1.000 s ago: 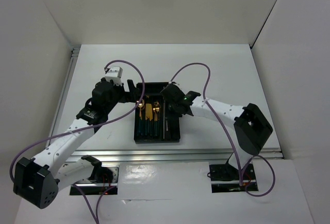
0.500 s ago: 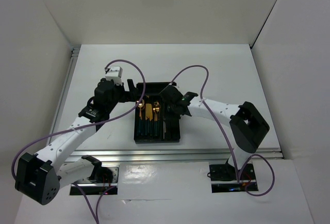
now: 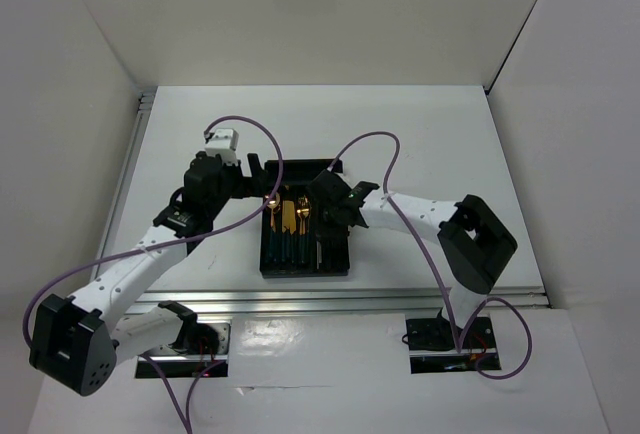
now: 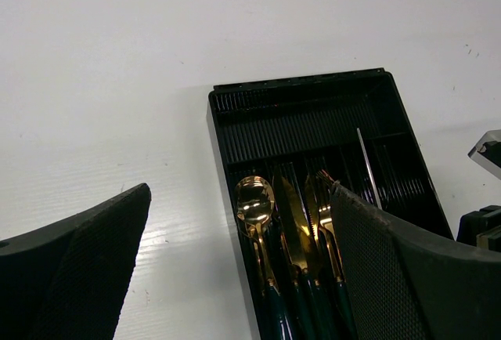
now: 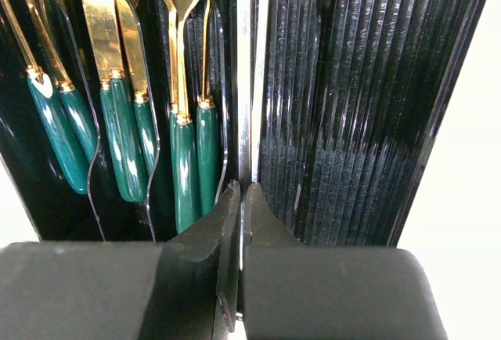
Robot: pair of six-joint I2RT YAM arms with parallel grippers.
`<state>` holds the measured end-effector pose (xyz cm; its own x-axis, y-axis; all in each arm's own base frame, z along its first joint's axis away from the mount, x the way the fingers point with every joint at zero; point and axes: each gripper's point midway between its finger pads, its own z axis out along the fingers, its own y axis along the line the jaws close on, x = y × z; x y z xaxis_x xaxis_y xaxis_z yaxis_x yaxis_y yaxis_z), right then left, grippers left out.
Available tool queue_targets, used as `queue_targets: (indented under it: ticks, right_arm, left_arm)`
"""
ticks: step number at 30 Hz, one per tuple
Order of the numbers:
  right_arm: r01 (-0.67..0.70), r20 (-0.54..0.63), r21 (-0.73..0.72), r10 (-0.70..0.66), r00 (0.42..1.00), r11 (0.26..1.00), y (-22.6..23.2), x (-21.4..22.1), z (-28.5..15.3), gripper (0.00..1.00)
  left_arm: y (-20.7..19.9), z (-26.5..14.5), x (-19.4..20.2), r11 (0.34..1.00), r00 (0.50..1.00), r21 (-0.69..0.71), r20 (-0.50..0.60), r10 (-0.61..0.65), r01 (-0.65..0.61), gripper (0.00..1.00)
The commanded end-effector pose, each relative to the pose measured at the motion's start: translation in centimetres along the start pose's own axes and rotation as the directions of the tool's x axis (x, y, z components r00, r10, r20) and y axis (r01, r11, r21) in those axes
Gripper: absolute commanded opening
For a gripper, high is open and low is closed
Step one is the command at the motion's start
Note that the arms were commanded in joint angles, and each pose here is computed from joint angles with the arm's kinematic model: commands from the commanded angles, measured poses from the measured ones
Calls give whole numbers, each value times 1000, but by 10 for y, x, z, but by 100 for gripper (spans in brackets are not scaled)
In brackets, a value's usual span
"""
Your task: Sort the eating utensils into containers
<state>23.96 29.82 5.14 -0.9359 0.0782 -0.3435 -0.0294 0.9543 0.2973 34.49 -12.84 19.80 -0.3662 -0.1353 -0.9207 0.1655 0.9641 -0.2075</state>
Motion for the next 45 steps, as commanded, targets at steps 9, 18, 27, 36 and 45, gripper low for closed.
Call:
queue_targets:
  ticks: [9,18,27,36,45]
  right_arm:
    - [6,-16,18,-6,1000,1000,1,12,3,0]
    - [-10,-22,67,11,1000,998,-7,17,2,0]
    - [-6,-39,90,9,999,996,-12,21,7,3]
    - [15,-54,101,-9,998,995,-10,25,15,13]
    - [27,3,65,-27,1000,998,0,8,-4,69]
  left_arm:
    - [-4,5,-3,1000,1000,18,14,-20,20,100]
    - [-5,7,0,1000,1000,25,3,-19,19,100]
    - [-4,7,3,999,1000,22,-6,-27,27,100]
    - [-6,7,3,999,1000,32,-9,-27,27,100]
    - [-6,7,3,999,1000,32,-9,-27,27,100]
